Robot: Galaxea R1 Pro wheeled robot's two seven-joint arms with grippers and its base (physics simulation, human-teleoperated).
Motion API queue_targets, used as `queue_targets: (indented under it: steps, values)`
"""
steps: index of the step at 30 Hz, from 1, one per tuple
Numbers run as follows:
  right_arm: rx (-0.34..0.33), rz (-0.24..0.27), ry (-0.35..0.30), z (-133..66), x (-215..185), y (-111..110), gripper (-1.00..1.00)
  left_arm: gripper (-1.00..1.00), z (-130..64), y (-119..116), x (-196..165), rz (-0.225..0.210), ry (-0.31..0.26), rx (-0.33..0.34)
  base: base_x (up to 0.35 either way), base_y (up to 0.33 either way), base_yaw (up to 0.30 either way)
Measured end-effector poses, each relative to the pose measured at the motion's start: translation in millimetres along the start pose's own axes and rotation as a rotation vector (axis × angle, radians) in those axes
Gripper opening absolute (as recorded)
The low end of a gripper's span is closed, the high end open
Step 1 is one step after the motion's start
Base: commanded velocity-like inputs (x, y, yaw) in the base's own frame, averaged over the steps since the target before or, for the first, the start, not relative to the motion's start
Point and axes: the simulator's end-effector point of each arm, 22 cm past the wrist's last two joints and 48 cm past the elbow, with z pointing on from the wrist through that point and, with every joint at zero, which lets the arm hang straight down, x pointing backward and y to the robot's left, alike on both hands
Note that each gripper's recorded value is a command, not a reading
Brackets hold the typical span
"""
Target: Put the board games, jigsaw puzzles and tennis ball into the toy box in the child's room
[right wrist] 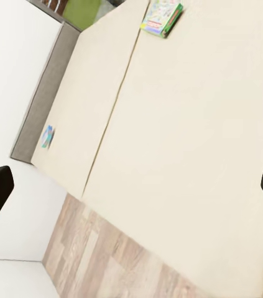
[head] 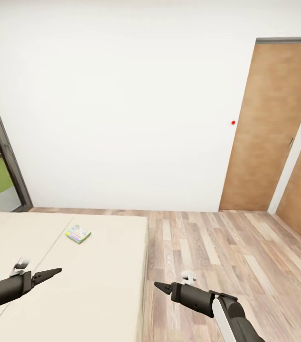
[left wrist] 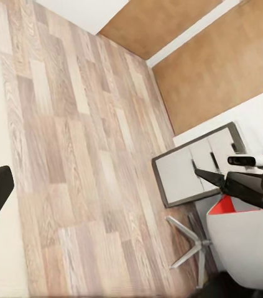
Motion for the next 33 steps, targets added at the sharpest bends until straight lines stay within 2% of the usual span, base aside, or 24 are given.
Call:
queue_targets:
  steps: [13,21,33]
  values:
    - [0.0,-0.001,0.0,0.0,0.0,-0.1,1.0,1.0,-0.1,0.0,0.1,0.0,0.0,0.0,0.0,0.233,-0.244]
    - [0.001,-0.002,-0.001,0.2,-0.3,-0.1,1.0,1.0,-0.1,0.0,0.0,0.0,0.0,0.0,-0.02,0.244,-0.047]
    - [0.001,-0.002,-0.001,0.3,-0.5,0.2,1.0,1.0,-0.2,-0.1,0.1,-0.001,0.0,0.001,-0.01,0.078,0.011]
